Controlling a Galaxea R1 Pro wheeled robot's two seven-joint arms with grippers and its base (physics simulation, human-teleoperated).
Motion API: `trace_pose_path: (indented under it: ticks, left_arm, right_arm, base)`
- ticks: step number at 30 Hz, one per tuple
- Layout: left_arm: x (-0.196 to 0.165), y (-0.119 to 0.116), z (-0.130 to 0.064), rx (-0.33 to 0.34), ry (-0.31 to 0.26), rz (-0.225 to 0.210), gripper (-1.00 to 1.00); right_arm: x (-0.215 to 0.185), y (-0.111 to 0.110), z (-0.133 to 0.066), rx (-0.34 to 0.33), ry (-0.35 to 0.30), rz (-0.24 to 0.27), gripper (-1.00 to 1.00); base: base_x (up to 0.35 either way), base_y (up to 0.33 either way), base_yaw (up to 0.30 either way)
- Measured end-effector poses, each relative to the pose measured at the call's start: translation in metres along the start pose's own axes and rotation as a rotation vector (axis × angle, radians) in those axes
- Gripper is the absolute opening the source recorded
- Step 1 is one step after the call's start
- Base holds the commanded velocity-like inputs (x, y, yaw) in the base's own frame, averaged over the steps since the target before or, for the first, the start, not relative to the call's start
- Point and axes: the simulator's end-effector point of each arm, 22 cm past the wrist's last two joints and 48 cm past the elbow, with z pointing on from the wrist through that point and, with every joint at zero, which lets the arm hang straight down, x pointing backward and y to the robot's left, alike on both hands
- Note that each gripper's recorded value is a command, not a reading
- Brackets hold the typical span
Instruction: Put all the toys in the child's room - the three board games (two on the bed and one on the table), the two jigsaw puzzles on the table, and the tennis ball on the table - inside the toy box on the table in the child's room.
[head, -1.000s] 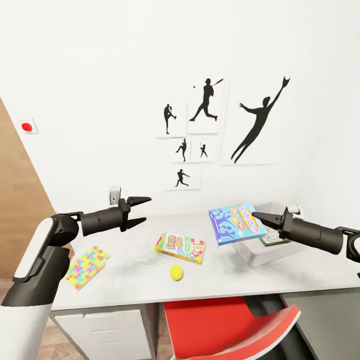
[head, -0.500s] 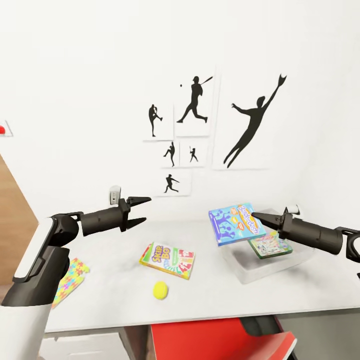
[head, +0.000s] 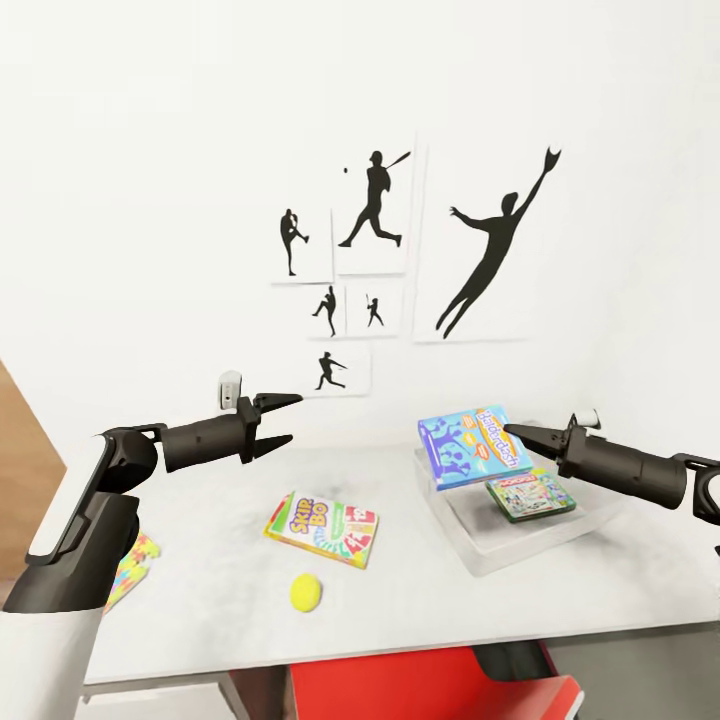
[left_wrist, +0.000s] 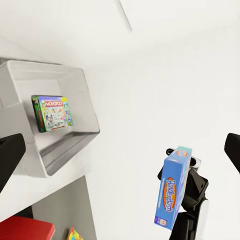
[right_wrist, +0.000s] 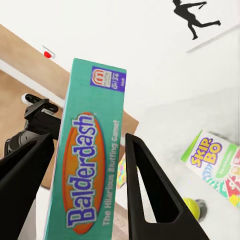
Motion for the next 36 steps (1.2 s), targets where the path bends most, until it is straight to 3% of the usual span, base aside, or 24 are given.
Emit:
trace_pose_path:
  ticks: [7,36]
  left_arm:
    - [0.005,0.003,-0.001,-0.006,0.019,0.003,1.00]
    - [0.005,0.003,-0.001,-0.007,0.019,0.003,1.00]
  right_arm:
    - [-0.016,0.017,0.002,-0.051,-0.033,-0.020,-1.00]
    - [-0.016,0.017,0.002,-0.050,-0.033,-0.021,-1.00]
  base:
    - [0.000,0.000,0.000]
    - [0.000,0.000,0.000]
